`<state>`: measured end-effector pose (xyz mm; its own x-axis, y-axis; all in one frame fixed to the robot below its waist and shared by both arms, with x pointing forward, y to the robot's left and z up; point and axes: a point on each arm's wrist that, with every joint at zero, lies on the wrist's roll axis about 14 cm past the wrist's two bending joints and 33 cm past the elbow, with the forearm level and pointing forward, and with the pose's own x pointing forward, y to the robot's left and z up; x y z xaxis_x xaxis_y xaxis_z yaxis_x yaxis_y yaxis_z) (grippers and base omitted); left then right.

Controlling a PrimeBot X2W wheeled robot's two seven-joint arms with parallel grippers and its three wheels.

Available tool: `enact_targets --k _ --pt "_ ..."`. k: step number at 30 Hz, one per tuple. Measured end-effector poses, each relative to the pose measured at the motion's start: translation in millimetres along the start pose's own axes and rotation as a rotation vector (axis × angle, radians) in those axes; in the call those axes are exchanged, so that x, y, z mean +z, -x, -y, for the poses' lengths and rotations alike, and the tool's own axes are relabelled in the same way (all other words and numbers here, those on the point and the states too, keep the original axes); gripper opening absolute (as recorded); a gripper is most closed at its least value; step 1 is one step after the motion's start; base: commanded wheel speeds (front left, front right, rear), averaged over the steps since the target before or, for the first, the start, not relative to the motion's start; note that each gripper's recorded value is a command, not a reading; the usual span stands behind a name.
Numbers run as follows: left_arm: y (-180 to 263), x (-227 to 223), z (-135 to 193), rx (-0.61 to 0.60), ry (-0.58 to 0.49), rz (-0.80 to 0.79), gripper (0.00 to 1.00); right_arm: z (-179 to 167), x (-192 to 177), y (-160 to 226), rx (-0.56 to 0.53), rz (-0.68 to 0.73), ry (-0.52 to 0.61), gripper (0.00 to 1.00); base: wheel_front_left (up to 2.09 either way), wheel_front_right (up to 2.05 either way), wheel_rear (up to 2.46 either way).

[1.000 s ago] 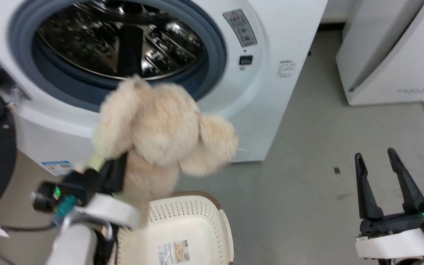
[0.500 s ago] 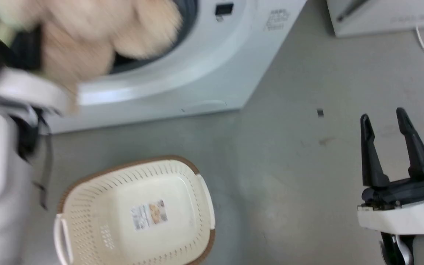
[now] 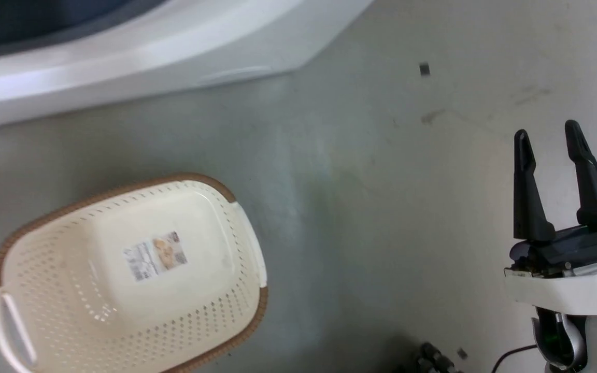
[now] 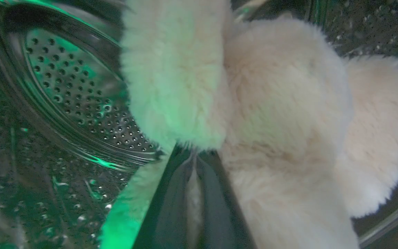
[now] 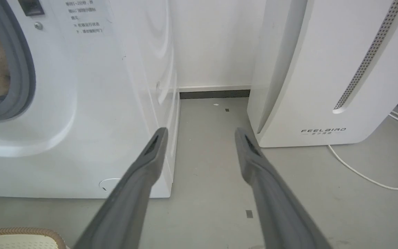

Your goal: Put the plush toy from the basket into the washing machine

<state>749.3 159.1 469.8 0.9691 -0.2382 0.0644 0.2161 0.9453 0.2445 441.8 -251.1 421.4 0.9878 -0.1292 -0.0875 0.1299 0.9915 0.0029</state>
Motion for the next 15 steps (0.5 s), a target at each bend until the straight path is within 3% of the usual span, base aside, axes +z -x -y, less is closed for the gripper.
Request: enact_targets --k 7,15 --pt "-16.4 -71.3 23.4 -0.054 0.002 -0.147 0.0 1.9 -25.8 -2.5 -0.006 -0.065 0.011 1.0 0.0 0.0 0.0" --pt "-14.4 -92.6 53.8 -0.178 -0.023 -0.213 0.0 1.2 -35.5 -6.8 -0.005 -0.08 0.004 1.0 0.0 0.0 0.0"
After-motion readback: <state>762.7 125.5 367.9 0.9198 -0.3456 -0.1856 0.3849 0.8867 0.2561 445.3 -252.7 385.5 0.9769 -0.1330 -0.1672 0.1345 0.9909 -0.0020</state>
